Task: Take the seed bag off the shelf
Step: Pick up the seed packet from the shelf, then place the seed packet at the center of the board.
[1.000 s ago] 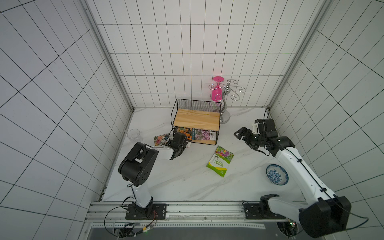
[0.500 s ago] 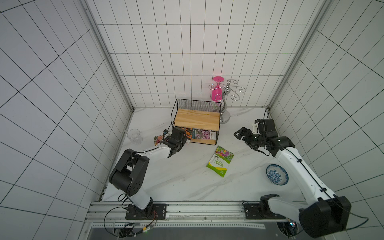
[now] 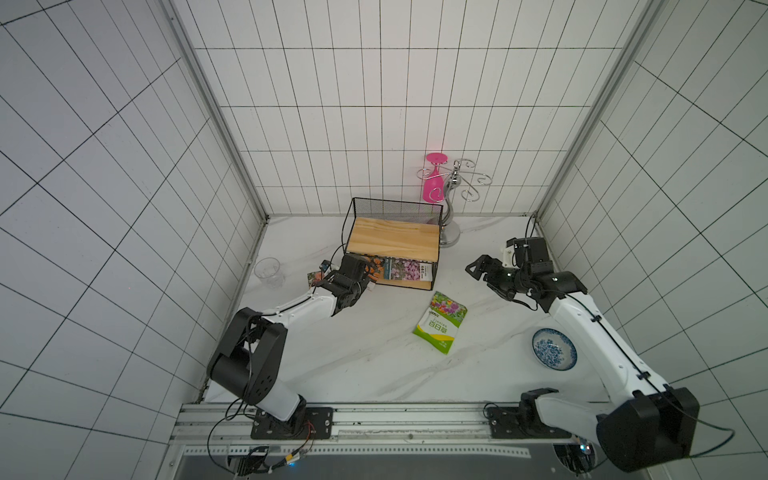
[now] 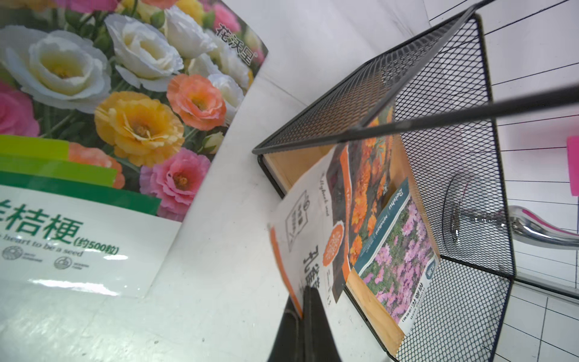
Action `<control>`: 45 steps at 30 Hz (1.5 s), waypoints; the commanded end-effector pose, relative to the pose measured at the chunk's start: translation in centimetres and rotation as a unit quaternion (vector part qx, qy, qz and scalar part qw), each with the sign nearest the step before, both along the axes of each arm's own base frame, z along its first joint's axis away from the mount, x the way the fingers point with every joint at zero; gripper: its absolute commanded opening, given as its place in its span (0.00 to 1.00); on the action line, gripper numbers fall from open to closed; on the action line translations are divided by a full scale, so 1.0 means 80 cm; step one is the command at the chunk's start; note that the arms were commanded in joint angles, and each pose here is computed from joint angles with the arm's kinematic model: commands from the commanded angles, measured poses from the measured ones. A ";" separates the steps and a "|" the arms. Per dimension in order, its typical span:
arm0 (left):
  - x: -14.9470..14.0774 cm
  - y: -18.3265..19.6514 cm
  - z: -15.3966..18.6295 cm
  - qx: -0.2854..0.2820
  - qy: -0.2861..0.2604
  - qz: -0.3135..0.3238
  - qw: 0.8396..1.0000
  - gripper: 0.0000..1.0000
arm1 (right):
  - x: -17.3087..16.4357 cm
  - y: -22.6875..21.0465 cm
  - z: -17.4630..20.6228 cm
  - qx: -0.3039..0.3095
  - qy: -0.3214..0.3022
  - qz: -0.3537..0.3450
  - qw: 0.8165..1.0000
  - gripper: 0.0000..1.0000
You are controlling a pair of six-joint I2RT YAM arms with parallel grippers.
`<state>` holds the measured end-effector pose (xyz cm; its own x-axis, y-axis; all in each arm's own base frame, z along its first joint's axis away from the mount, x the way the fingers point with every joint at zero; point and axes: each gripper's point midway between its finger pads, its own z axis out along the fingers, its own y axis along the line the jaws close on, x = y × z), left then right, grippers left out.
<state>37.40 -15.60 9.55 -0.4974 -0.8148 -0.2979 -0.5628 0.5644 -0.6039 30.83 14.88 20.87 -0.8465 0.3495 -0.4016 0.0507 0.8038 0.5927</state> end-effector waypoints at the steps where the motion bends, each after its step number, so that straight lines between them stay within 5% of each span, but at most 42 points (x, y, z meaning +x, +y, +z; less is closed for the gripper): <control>1: -0.006 0.000 0.022 0.001 -0.011 0.004 1.000 0.00 | 0.011 0.020 0.023 0.005 -0.033 0.045 0.998 0.91; 18: -0.073 0.006 0.029 -0.013 0.014 -0.013 1.000 0.00 | 0.081 0.088 0.075 0.019 -0.095 0.126 0.987 0.91; 28: -0.139 -0.013 -0.025 -0.056 0.103 -0.026 0.993 0.00 | 0.091 0.090 0.064 0.017 -0.092 0.118 0.989 0.91; 37: -0.180 0.010 -0.055 -0.039 0.167 -0.004 0.985 0.00 | 0.101 0.092 0.059 0.013 -0.090 0.117 0.989 0.91; 39: -0.191 0.014 -0.061 -0.042 0.184 0.005 0.982 0.08 | 0.103 0.093 0.058 0.013 -0.089 0.117 0.989 0.91; 43: -0.215 0.023 -0.074 -0.031 0.230 0.011 0.973 0.44 | 0.104 0.094 0.055 0.013 -0.085 0.119 0.989 0.91; 45: -0.225 0.025 -0.080 -0.029 0.248 0.005 0.968 0.54 | 0.102 0.094 0.052 0.011 -0.083 0.120 0.989 0.91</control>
